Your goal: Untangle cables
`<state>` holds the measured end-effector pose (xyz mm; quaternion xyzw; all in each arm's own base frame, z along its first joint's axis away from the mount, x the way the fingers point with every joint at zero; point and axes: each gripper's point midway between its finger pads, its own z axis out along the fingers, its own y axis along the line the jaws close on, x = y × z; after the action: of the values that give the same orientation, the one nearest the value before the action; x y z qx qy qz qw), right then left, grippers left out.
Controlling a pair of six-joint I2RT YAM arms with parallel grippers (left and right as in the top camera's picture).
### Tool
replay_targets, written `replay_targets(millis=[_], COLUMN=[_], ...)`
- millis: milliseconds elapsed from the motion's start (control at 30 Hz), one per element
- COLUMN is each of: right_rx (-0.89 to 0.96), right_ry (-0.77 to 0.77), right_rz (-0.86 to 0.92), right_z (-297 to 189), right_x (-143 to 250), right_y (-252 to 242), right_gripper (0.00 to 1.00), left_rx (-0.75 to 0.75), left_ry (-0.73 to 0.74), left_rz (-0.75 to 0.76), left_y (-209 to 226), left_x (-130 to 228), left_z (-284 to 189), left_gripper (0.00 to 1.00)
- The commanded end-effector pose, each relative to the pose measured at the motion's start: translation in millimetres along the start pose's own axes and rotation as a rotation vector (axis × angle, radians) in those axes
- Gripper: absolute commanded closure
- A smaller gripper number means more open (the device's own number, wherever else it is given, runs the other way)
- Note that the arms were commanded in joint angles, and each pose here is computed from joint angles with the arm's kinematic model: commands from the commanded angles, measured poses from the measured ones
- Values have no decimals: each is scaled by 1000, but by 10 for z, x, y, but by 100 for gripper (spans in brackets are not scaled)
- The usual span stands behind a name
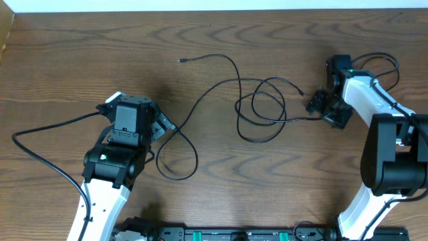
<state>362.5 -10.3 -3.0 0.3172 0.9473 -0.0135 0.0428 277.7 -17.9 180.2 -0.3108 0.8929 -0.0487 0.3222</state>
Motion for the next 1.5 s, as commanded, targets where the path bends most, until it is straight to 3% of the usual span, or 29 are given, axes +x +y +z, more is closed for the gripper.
replay_targets(millis=[0,133,233,300,333,533,700,800,933,1233,1300,1367,1467], right_rx=[26,-43,-73,-74,-77,-108,-237,-331,-479,-553,-574,-599,-589], right_ry=[11,11,12,9,6,-29,-112,-277,-438,-877,-906,-846,-658], right_rz=[82,91,92,92,91,72,-132,-248,-340,-298,-286,-220,-54], right_z=[174,311,383,411,415,407,211,-441,-1270,-2898,-3057,-3021,-2696], right_x=[135,194,240,253,249,161,-70,-379,-459,-477,-409,-309,-140], right_y=[-82,-5,19,8,11,83,355,532,711,352,295,250,160], right_gripper=[38,51,80,96,99,99,99,99,99,99,93,78,35], left_rx=[-1,-2,-2,-1,-1,-2,-1,-1,-2,-1,-1,-2,-1], left_ry=[-10,-11,-11,-10,-10,-11,-10,-10,-11,-10,-10,-11,-10], left_rz=[-11,-11,-10,-10,-11,-10,-10,-10,-11,-11,-10,-10,-11], left_y=[-4,-4,-4,-4,-4,-4,-4,-4,-4,-4,-4,-4,-4], left_x=[-44,-44,-44,-44,-44,-44,-44,-44,-44,-44,-44,-44,-44], left_z=[-25,-25,-25,-25,-25,-25,-25,-25,-25,-25,-25,-25,-25], left_gripper=[6,6,6,6,6,6,6,6,6,6,6,6,6])
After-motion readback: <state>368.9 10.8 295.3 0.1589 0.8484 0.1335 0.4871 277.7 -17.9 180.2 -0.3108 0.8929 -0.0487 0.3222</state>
